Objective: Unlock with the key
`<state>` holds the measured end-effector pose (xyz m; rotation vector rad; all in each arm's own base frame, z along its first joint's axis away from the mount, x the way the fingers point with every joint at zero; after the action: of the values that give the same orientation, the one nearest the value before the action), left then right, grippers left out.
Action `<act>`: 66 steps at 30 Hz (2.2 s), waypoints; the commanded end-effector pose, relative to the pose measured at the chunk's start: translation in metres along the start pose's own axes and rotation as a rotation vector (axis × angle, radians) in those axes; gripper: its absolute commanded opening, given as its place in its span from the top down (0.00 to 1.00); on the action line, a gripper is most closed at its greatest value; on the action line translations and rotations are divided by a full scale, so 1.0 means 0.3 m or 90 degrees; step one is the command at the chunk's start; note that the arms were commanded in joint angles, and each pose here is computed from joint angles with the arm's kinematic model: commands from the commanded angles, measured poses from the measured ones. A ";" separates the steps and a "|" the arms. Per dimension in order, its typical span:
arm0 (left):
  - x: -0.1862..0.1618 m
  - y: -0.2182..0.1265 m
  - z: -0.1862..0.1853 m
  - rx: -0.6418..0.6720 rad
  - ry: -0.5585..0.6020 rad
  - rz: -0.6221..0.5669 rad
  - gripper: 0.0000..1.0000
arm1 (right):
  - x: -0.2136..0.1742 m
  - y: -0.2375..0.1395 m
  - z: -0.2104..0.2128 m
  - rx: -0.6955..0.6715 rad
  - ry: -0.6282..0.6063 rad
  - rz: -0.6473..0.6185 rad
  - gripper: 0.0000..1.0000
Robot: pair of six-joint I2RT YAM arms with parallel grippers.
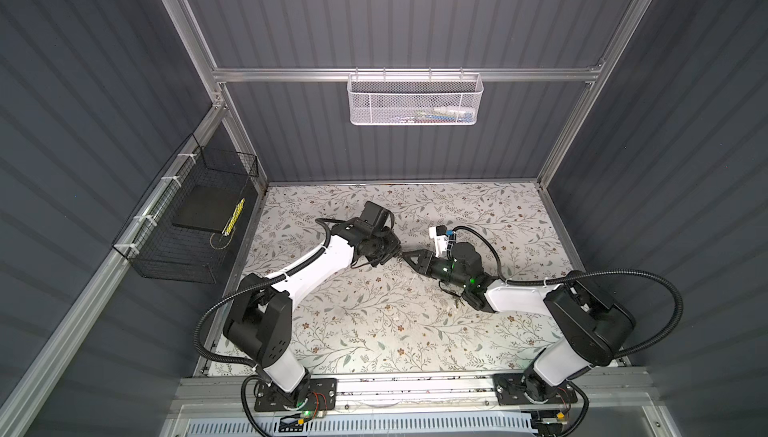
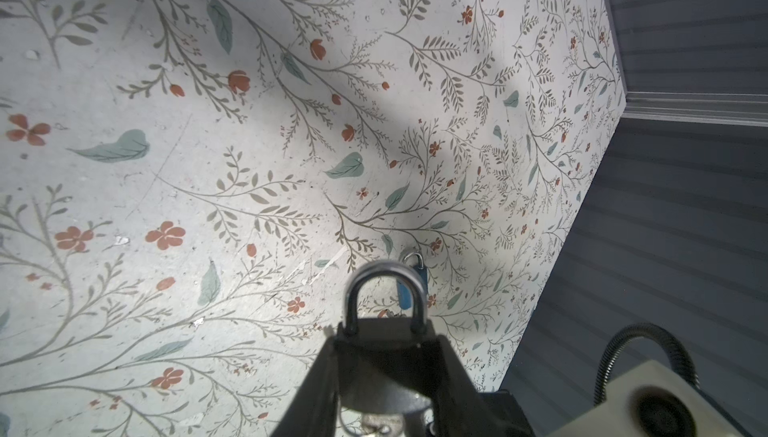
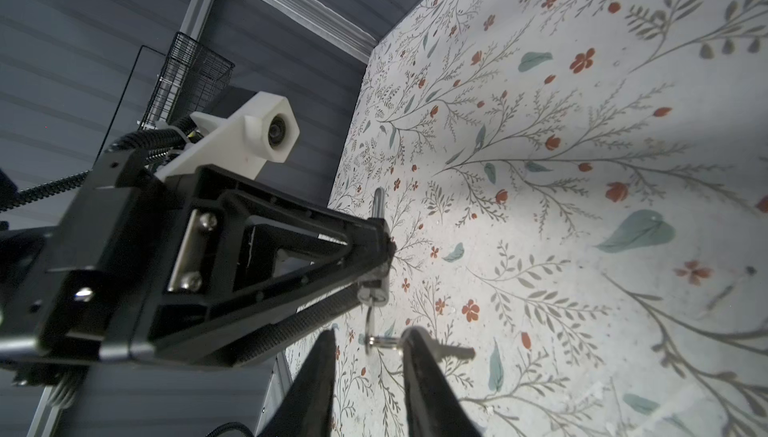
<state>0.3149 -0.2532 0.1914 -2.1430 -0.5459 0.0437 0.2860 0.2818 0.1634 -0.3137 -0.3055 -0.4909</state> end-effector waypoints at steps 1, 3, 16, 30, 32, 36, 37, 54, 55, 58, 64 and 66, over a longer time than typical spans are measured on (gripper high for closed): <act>0.002 -0.027 -0.019 -0.023 0.005 -0.002 0.96 | 0.016 0.015 0.033 0.028 -0.001 0.000 0.69; 0.003 -0.027 -0.020 -0.025 0.005 -0.003 0.96 | 0.015 0.020 0.031 0.028 0.001 0.003 0.70; 0.004 -0.030 -0.029 -0.036 0.000 -0.004 0.96 | 0.019 0.047 0.021 0.029 0.017 0.007 0.79; 0.004 -0.037 -0.038 -0.052 0.001 -0.009 0.96 | 0.020 0.053 0.011 0.026 0.029 0.005 0.91; 0.004 -0.039 -0.040 -0.054 0.002 -0.009 0.96 | 0.020 0.052 0.010 0.026 0.030 0.004 0.91; 0.002 -0.039 -0.041 -0.057 0.003 -0.007 0.96 | 0.019 0.053 0.008 0.025 0.033 0.004 0.92; 0.003 -0.041 -0.041 -0.058 0.002 -0.008 0.96 | 0.019 0.053 0.005 0.025 0.034 0.003 0.92; 0.007 -0.052 -0.065 -0.086 0.010 -0.014 0.97 | 0.034 0.052 0.006 0.039 0.052 -0.009 0.99; 0.007 -0.052 -0.066 -0.087 0.011 -0.014 0.96 | 0.035 0.053 0.006 0.040 0.054 -0.009 0.99; 0.008 -0.053 -0.069 -0.091 0.012 -0.014 0.96 | 0.037 0.055 0.007 0.043 0.057 -0.009 1.00; 0.012 -0.056 -0.083 -0.108 0.016 -0.020 0.96 | 0.042 0.054 0.006 0.046 0.062 -0.011 1.00; 0.013 -0.058 -0.088 -0.113 0.018 -0.021 0.97 | 0.044 0.053 0.000 0.048 0.070 -0.014 1.00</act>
<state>0.3230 -0.2563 0.2002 -2.2060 -0.5934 -0.0062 0.3022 0.2889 0.1657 -0.2265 -0.2295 -0.5118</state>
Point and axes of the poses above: each gripper's point midway between its finger pads, its own y axis out along the fingers, its own z axis along the line the jaws close on, x = y × z, the point moved 5 cm from there along -y, back along the fingers, and after that the axes turned 8 degrees about y, right-handed, at the moved point
